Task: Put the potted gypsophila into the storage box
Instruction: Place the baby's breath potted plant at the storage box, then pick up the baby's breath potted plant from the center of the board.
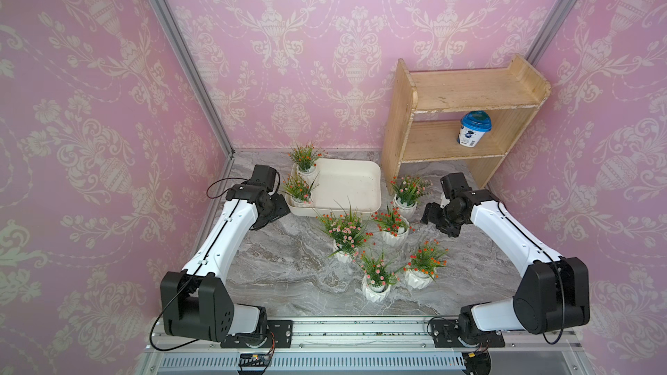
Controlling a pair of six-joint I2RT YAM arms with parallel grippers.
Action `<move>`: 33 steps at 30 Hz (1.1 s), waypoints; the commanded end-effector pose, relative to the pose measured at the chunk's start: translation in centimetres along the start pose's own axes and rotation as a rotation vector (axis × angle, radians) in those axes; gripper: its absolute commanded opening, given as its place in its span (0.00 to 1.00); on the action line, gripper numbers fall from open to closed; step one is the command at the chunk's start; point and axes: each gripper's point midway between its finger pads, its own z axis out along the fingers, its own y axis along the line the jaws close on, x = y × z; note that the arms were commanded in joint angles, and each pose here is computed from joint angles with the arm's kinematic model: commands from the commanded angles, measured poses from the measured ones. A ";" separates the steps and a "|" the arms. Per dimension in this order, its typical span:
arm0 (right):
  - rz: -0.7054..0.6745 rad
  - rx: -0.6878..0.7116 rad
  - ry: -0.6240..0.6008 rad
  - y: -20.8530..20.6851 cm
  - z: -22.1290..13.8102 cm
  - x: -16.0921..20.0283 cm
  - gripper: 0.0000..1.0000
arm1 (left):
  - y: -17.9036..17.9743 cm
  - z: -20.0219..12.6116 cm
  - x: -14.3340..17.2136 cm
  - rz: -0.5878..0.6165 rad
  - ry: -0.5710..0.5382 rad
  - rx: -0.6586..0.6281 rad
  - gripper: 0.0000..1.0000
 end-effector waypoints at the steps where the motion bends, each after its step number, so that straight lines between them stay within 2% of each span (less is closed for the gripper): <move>1: 0.034 0.035 -0.036 -1.2 -0.8 -1.1 0.76 | 0.2 0.1 0.2 -0.008 0.012 0.014 0.76; 10: 0.061 0.001 0.009 -0.9 0.3 -0.9 0.76 | 0.4 0.4 0.2 -0.019 0.015 0.015 0.76; 17: -0.040 -0.026 0.048 2.5 1.5 1.0 0.74 | 0.3 0.5 0.3 -0.025 0.023 0.019 0.76; 33: -0.068 -0.067 0.076 4.7 2.4 2.8 0.67 | 0.3 0.4 0.2 -0.025 0.023 0.020 0.77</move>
